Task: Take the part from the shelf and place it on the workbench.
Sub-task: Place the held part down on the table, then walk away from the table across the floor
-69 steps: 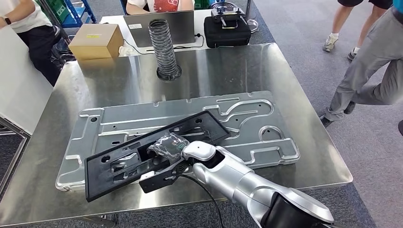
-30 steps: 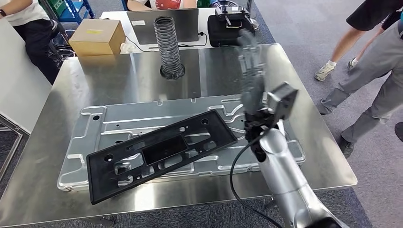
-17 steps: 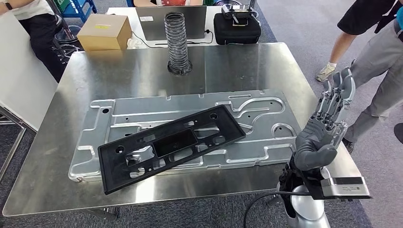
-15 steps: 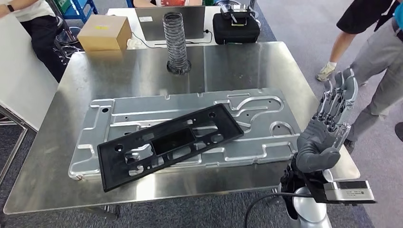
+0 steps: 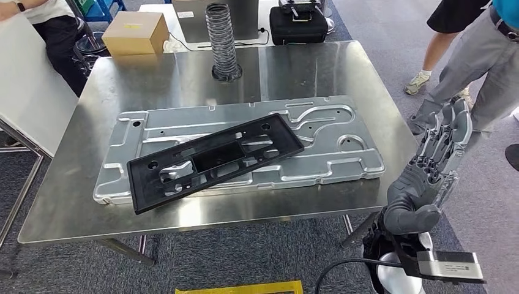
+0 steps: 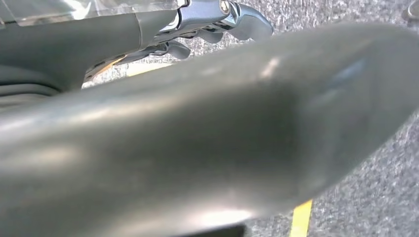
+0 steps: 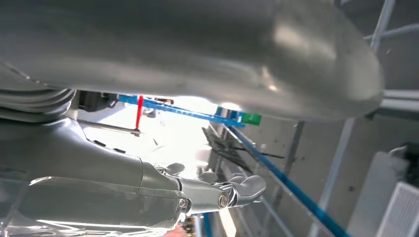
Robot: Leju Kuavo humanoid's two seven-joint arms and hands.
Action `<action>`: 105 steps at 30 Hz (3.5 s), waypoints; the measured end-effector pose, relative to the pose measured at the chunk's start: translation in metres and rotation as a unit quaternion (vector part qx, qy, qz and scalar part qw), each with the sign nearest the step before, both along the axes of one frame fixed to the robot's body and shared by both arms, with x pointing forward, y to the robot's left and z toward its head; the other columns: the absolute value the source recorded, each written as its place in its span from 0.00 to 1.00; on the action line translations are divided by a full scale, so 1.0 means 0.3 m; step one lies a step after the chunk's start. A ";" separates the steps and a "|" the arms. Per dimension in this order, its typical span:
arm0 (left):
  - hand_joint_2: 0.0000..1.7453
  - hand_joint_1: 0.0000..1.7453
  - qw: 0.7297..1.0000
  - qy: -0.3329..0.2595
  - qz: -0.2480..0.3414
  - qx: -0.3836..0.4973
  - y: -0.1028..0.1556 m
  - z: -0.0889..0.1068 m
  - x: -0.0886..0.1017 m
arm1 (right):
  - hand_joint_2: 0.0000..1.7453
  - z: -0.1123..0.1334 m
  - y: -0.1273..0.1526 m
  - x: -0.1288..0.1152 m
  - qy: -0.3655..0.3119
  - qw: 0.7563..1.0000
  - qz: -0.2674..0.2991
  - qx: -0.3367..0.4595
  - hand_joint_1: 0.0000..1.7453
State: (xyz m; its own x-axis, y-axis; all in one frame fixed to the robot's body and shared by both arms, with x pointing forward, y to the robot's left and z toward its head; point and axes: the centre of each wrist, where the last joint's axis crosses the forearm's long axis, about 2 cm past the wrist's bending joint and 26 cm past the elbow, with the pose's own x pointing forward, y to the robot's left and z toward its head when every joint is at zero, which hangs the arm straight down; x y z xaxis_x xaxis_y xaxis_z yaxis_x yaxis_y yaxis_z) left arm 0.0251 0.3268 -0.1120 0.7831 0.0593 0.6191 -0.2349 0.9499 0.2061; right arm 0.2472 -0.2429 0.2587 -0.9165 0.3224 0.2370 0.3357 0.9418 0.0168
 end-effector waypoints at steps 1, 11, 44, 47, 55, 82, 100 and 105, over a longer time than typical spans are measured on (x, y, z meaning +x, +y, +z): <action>0.00 0.00 1.000 0.000 0.003 0.002 -0.001 0.000 0.000 | 0.00 -0.001 0.003 -0.001 0.000 1.000 0.002 -0.002 0.00; 0.00 0.00 1.000 0.001 0.014 -0.001 -0.018 -0.002 -0.018 | 0.00 -0.042 -0.023 0.011 0.028 0.999 0.007 -0.015 0.00; 0.00 0.00 0.999 0.003 -0.019 -0.029 -0.035 -0.004 -0.030 | 0.00 -0.659 -0.337 -0.190 0.403 0.860 -0.291 -0.112 0.00; 0.00 0.00 0.999 0.002 -0.028 -0.033 -0.035 -0.004 -0.021 | 0.00 -0.787 -0.367 -0.211 0.473 0.819 -0.303 -0.118 0.00; 0.00 0.00 0.998 0.008 -0.053 -0.035 -0.025 -0.004 -0.030 | 0.00 -1.129 -0.380 -0.508 0.714 0.619 -0.297 -0.138 0.00; 0.00 0.00 0.996 0.011 -0.078 -0.033 -0.012 -0.002 -0.008 | 0.00 -1.227 -0.198 -0.677 0.946 0.284 -0.156 -0.014 0.00; 0.00 0.00 0.997 0.015 -0.076 -0.027 -0.015 -0.001 -0.003 | 0.00 -1.229 -0.176 -0.681 0.951 0.280 -0.127 0.016 0.00; 0.00 0.00 0.997 0.015 -0.076 -0.028 -0.016 -0.002 -0.003 | 0.00 -1.229 -0.176 -0.681 0.952 0.279 -0.125 0.018 0.00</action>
State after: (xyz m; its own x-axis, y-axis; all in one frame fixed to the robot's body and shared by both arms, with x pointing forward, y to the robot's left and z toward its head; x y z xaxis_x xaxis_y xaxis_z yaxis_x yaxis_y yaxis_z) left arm 0.0240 0.3220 -0.1125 0.8040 -0.0277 0.5940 -0.0822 0.9842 0.1571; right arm 0.0429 -0.2958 -0.1100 0.9311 0.2868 0.2254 -0.1770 0.8955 -0.4084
